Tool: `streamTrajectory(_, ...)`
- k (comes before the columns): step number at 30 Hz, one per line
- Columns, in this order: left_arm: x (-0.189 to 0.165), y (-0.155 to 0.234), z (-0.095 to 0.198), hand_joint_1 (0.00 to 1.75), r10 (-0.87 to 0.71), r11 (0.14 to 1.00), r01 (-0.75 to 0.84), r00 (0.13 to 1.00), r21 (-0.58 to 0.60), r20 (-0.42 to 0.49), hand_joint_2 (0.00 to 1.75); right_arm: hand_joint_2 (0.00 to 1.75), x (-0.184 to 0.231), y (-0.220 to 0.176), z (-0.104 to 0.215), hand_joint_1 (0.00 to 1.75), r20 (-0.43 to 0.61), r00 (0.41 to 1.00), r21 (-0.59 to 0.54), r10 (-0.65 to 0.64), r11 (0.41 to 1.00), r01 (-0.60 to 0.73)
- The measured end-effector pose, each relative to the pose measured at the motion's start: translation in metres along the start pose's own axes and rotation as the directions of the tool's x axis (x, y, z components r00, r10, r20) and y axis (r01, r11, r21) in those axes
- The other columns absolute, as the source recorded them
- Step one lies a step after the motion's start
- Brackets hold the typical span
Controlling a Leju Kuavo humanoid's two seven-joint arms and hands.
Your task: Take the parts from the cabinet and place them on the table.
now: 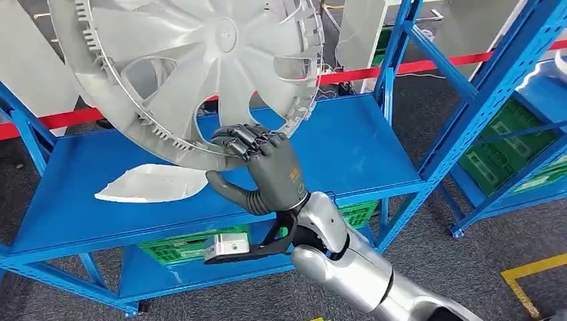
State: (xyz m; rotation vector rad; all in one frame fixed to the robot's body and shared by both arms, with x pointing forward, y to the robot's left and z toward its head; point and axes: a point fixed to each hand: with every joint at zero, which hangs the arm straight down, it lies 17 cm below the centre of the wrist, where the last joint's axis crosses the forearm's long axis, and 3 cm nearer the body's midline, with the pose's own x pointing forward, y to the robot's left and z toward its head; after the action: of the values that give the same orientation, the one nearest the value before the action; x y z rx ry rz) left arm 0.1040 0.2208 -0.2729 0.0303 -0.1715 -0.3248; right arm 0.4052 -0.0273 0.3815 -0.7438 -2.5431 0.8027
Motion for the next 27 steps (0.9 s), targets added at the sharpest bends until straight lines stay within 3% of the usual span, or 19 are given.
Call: streamTrajectory(27,-0.007,-0.0021,0.0003,0.0,0.073,0.997,-0.073,0.997,-0.009,-0.04,1.75,1.75,0.0037,0.0018,0.0002,1.75,-0.002,1.0,-0.001,-0.009,1.0,0.009)
